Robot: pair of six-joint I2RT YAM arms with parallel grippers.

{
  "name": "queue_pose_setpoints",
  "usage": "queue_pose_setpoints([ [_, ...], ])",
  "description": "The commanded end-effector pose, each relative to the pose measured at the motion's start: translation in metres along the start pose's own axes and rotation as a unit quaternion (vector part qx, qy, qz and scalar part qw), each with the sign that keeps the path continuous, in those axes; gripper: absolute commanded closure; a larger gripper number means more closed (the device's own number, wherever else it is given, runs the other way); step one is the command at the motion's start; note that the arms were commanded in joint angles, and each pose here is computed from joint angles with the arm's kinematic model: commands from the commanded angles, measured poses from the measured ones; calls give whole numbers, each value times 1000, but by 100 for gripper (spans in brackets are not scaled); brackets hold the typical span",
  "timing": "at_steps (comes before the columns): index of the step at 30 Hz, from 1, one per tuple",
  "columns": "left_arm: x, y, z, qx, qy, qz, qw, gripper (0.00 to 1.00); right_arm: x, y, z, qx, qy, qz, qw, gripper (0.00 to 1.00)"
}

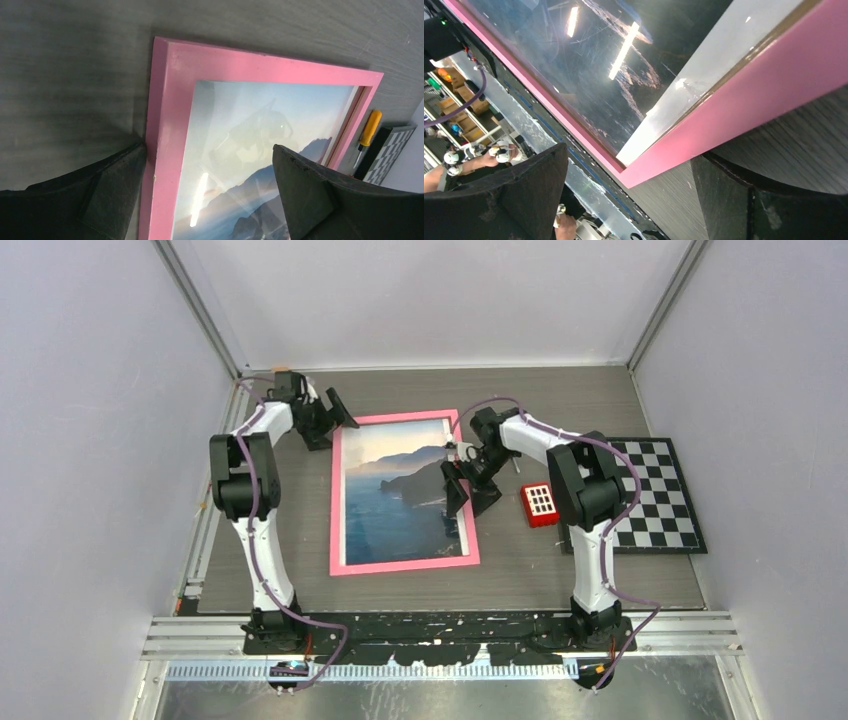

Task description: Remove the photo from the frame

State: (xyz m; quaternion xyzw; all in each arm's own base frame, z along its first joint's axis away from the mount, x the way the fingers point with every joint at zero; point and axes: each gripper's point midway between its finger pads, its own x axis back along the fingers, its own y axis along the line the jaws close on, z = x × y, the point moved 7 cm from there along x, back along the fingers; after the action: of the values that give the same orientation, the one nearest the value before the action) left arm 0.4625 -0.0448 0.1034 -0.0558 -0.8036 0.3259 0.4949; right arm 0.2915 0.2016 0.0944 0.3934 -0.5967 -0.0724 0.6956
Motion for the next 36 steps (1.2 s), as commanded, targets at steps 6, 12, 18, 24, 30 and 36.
queue_pose_setpoints([
  [6,-23,13,-10,-74,14,-20,997,0,-7,-4,-43,5,-54,22,998,4],
  [12,28,-11,-43,-152,-33,1,988,0,10,11,-36,9,-67,0,998,4],
  [18,100,-37,-47,-229,-60,36,971,0,43,16,-35,-4,-127,4,992,2],
  [24,147,-50,-2,-340,-76,103,932,0,74,11,-38,-19,-177,8,984,2],
  [30,161,-58,71,-439,35,130,888,0,80,8,-33,-32,-189,11,981,2],
  [36,143,-53,164,-625,106,127,763,0,78,1,-25,-47,-186,11,981,2],
])
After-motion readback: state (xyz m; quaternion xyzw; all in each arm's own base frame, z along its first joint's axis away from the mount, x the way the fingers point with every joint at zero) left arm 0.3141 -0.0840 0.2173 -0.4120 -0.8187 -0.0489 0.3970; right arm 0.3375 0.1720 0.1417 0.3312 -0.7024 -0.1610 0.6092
